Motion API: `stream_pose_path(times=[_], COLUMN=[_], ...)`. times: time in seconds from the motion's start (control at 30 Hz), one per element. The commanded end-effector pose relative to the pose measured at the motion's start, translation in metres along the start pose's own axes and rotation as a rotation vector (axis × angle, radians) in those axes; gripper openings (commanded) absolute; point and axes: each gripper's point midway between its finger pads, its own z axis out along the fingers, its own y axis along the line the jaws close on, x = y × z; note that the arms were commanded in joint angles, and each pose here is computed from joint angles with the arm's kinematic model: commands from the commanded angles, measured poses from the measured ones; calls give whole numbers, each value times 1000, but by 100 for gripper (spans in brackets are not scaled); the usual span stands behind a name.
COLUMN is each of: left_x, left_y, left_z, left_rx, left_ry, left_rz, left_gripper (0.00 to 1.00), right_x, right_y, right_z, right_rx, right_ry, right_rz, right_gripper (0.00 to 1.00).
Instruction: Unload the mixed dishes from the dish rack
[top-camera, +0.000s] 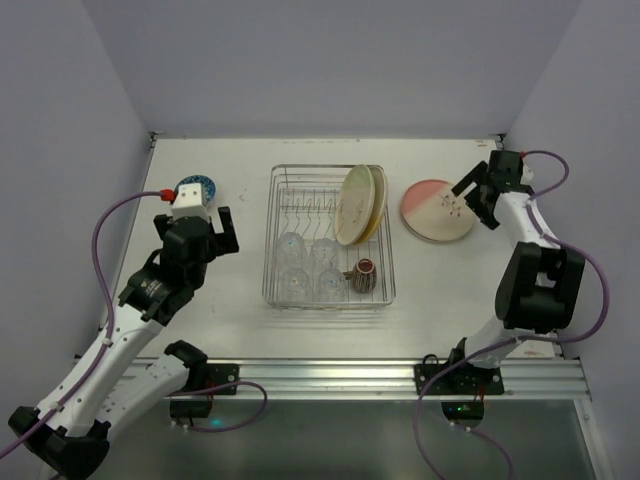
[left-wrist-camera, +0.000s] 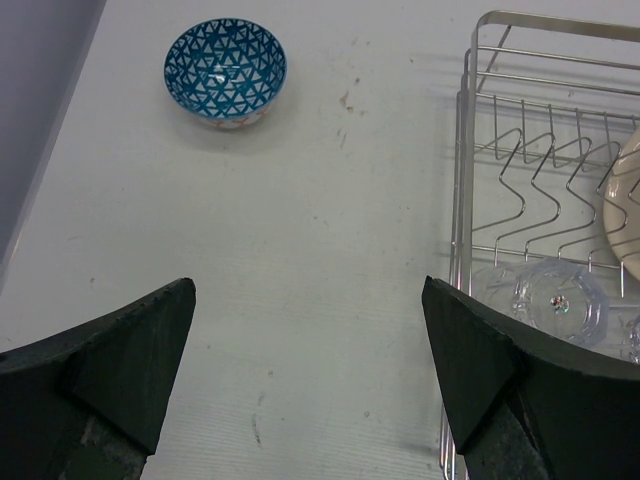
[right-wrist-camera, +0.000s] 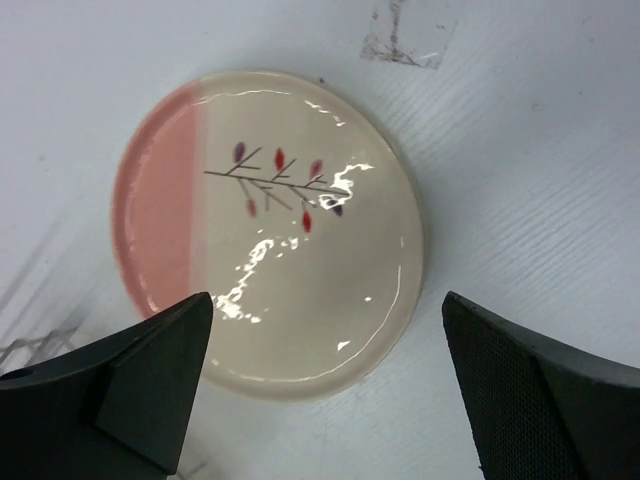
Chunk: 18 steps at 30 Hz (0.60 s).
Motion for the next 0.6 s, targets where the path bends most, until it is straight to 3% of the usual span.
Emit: stream_pose_path(times=[0.0,0.17,0.23,0.4,0.57], left_x=[-8,-11,-10,-8,-6], left_y=[5,15,14,12,10], left_z=[4,7,7,9,10], left_rx=[-39,-80,-72,-66,-56], left_ry=[-34,-37,-36,-25,-19], left_rz=[-29,-47,-45,-40,-35], left_gripper=[100,100,100,100,100], right_x=[-33,-17,-5,35,54], right_y=[29,85,101,134,153], right_z=[-63,-138,-156,-181,-189], right_rx=[-92,-491,-576,-616,-559], right_ry=[-172,-151,-129,-44,-47], right_rz=[-97,-155,-189,-317,-431], right_gripper=[99,99,97,84,78])
